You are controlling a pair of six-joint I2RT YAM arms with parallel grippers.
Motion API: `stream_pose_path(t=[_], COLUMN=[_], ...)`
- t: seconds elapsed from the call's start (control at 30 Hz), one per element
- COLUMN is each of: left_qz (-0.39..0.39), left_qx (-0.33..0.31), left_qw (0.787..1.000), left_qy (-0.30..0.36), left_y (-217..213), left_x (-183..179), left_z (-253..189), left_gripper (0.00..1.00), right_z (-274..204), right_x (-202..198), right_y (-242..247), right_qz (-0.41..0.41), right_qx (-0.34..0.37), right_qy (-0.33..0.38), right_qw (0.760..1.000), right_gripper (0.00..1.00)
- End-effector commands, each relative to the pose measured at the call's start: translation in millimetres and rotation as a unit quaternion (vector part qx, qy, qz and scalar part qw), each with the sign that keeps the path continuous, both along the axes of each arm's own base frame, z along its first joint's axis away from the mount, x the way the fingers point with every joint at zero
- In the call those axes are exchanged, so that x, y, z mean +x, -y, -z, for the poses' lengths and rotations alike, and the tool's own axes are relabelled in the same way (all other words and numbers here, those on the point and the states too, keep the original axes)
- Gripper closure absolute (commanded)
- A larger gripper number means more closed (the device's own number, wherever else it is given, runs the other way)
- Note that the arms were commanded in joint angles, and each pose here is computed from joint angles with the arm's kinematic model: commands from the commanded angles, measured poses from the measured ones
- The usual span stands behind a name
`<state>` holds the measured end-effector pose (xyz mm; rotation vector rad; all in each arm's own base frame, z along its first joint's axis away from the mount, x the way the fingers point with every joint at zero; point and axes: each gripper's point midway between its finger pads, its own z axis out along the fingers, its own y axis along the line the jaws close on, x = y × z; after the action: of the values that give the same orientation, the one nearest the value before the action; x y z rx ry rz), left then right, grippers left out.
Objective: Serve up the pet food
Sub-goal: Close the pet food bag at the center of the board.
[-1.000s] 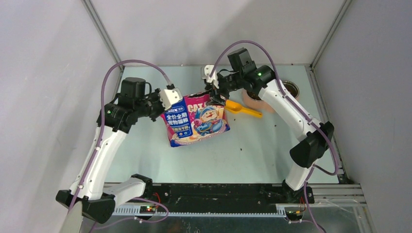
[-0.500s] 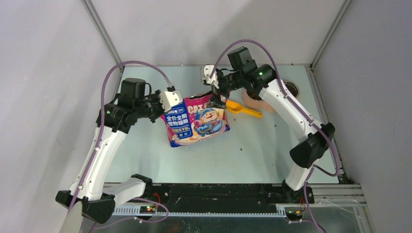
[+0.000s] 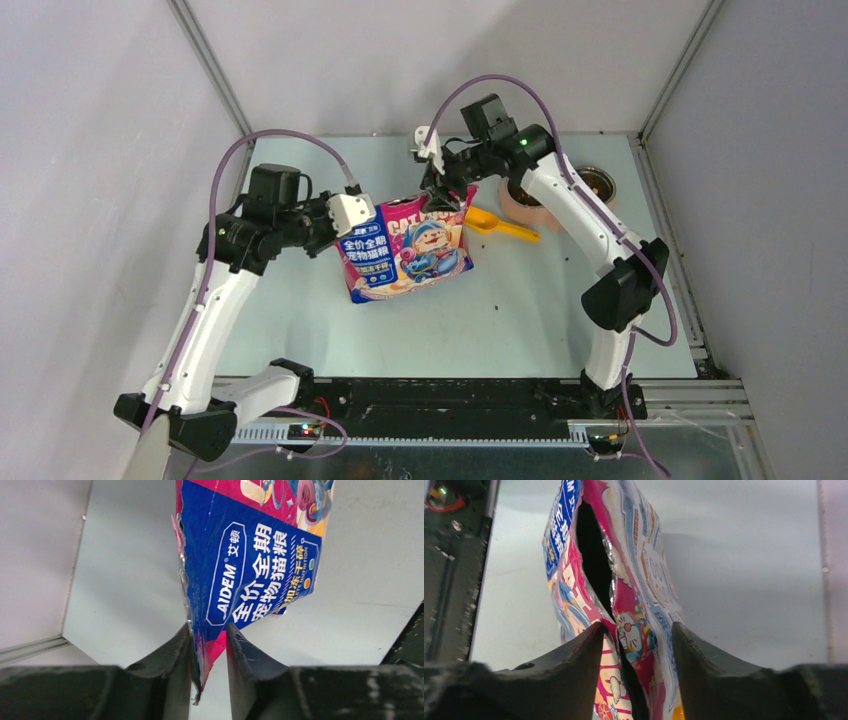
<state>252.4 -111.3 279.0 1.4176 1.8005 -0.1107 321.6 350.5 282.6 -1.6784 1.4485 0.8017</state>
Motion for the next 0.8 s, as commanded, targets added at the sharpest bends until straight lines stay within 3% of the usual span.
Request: stream_pose_path(t=[0.0, 0.1, 0.2, 0.37, 0.4, 0.7, 0.77], left_qz=[0.010, 0.005, -0.009, -0.032, -0.037, -0.044, -0.033], left_qx=[0.006, 0.005, 0.002, 0.010, 0.012, -0.011, -0.022], left_qw=[1.000, 1.000, 1.000, 0.999, 0.999, 0.998, 0.998], left_qy=[-0.004, 0.001, 0.005, 0.009, 0.010, 0.050, 0.038], left_y=[1.6, 3.8, 4.3, 1.2, -0.3, -0.7, 5.4], left_x=[-4.1, 3.3, 12.3, 25.8, 27.4, 25.7, 22.2], left_z=[-0.2, 0.7, -1.2, -3.3, -4.3, -30.3, -33.2], left_gripper=[0.64, 0.61, 0.67, 0.97, 0.98, 1.00, 0.92], right_z=[-26.9, -29.9, -31.1, -35.2, -35.6, -37.6, -38.7], right_x=[-2.1, -1.4, -1.7, -4.9, -4.4, 0.1, -0.4], right_y=[2.3, 4.2, 5.3, 7.5, 8.1, 13.9, 14.7], right_qz=[0.002, 0.004, 0.006, 0.005, 0.006, 0.020, 0.020], right_qx=[0.032, 0.034, 0.033, 0.032, 0.031, 0.017, 0.018], right_qy=[-0.036, -0.039, -0.038, -0.030, -0.025, -0.002, -0.001], right_qw=[0.999, 0.999, 0.999, 0.999, 0.999, 1.000, 1.000], right_gripper=[0.56, 0.62, 0.68, 0.78, 0.79, 0.97, 0.99])
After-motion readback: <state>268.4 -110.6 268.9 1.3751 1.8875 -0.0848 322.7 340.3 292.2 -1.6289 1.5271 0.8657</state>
